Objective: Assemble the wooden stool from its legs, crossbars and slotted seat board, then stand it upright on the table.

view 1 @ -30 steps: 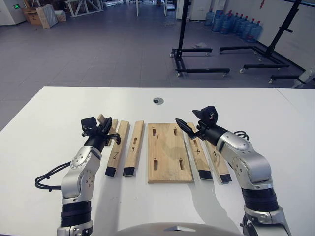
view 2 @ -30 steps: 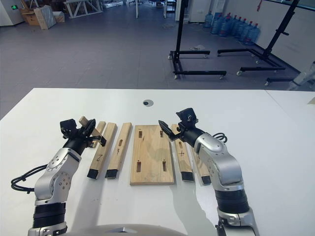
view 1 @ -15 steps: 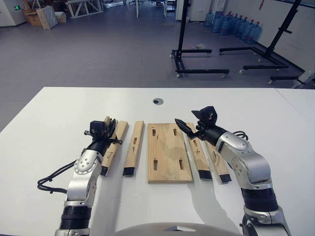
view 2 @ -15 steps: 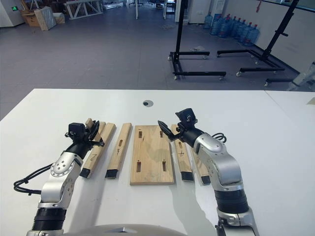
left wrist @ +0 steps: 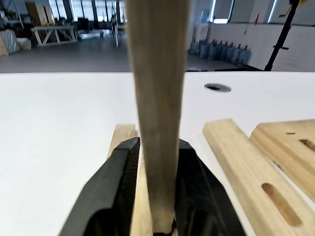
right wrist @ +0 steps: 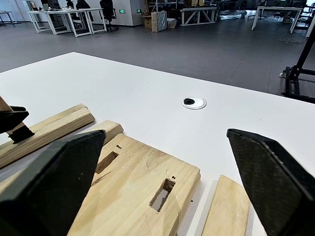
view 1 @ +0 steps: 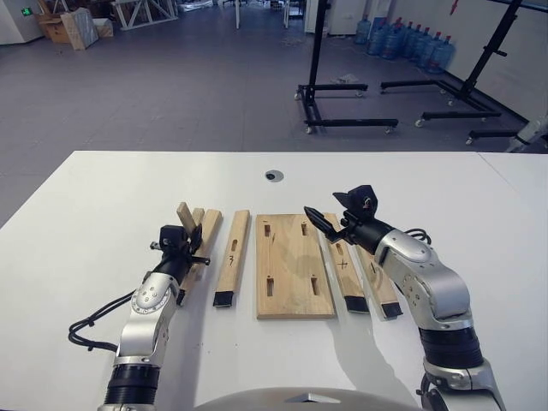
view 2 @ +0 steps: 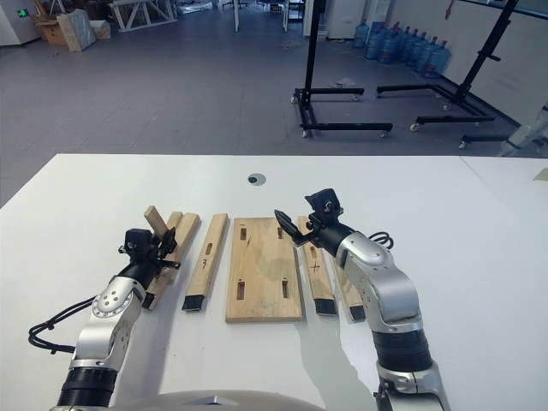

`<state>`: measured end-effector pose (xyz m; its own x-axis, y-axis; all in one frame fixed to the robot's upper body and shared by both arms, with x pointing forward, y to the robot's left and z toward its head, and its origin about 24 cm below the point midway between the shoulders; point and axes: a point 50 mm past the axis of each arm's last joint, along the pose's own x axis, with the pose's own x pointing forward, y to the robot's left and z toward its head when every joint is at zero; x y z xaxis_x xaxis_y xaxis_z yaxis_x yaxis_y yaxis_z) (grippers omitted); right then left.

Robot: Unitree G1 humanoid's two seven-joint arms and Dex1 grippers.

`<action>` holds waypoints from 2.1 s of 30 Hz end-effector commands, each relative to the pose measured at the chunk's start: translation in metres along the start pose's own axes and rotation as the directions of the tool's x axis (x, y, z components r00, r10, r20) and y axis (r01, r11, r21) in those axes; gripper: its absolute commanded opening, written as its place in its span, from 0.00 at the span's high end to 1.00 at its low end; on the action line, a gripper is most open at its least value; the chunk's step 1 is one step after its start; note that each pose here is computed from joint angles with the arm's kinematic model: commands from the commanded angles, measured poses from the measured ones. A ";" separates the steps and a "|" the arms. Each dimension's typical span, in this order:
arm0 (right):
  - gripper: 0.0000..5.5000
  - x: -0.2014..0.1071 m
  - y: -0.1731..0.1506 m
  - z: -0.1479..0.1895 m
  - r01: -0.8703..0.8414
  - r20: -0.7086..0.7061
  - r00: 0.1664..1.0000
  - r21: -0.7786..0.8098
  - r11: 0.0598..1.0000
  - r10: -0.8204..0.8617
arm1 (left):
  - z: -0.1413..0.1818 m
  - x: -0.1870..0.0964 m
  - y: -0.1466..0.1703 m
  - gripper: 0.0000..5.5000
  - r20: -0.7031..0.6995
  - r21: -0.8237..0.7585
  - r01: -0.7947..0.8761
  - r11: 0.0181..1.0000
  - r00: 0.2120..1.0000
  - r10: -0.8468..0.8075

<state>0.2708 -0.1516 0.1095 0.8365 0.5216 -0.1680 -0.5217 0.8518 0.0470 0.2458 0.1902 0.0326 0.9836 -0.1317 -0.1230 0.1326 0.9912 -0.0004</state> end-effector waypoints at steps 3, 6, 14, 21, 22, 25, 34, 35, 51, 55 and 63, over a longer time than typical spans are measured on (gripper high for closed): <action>0.17 0.002 0.001 0.000 0.005 0.006 1.000 -0.007 1.000 -0.005 | 0.018 0.007 0.002 0.63 0.049 0.017 -0.002 1.000 0.999 0.001; 0.17 0.002 0.001 0.000 0.007 0.008 1.000 -0.008 1.000 -0.007 | 0.039 0.009 -0.001 0.53 0.114 0.042 0.005 0.999 0.993 -0.010; 0.17 0.002 0.000 0.003 0.014 0.022 1.000 -0.014 1.000 -0.013 | 0.145 0.011 -0.018 0.47 0.359 0.133 0.030 0.991 0.930 -0.076; 0.17 0.006 0.001 0.004 0.017 0.034 0.999 -0.012 1.000 -0.017 | 0.183 0.023 -0.035 0.47 0.373 0.133 0.035 0.990 0.924 -0.083; 0.17 0.005 0.001 0.004 0.018 0.034 0.999 -0.011 1.000 -0.018 | 0.185 0.024 -0.036 0.47 0.370 0.142 0.030 0.989 0.925 -0.081; 0.17 0.005 0.001 0.004 0.020 0.035 0.999 -0.010 1.000 -0.020 | 0.187 0.026 -0.037 0.47 0.365 0.154 0.023 0.988 0.928 -0.079; 0.17 0.004 -0.001 -0.002 0.018 0.014 1.000 0.004 1.000 -0.018 | 0.056 0.039 -0.013 0.47 0.002 0.130 0.020 0.991 1.000 -0.021; 0.17 0.004 -0.001 -0.003 0.016 0.012 1.000 0.004 1.000 -0.016 | 0.049 0.038 -0.011 0.47 -0.009 0.123 0.015 0.992 1.000 -0.013; 0.17 -0.023 -0.015 0.007 0.138 0.071 0.988 -0.008 0.990 -0.137 | 0.273 -0.007 0.068 0.47 0.437 -0.165 0.311 0.936 0.874 -0.214; 0.17 -0.045 -0.032 0.006 0.229 0.067 0.972 -0.027 0.973 -0.227 | 0.200 -0.032 0.111 0.47 0.149 -0.218 0.516 0.828 0.857 -0.494; 0.17 -0.062 -0.035 -0.003 0.294 0.051 0.955 -0.006 0.956 -0.294 | 0.091 -0.039 0.096 0.47 -0.283 -0.414 0.399 0.818 0.798 -0.532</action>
<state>0.2393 -0.2164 0.1146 0.9589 0.2495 -0.1352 -0.2547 0.9668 -0.0217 0.2275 0.3054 0.1344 0.6884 -0.6505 -0.3208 0.4690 0.7366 -0.4873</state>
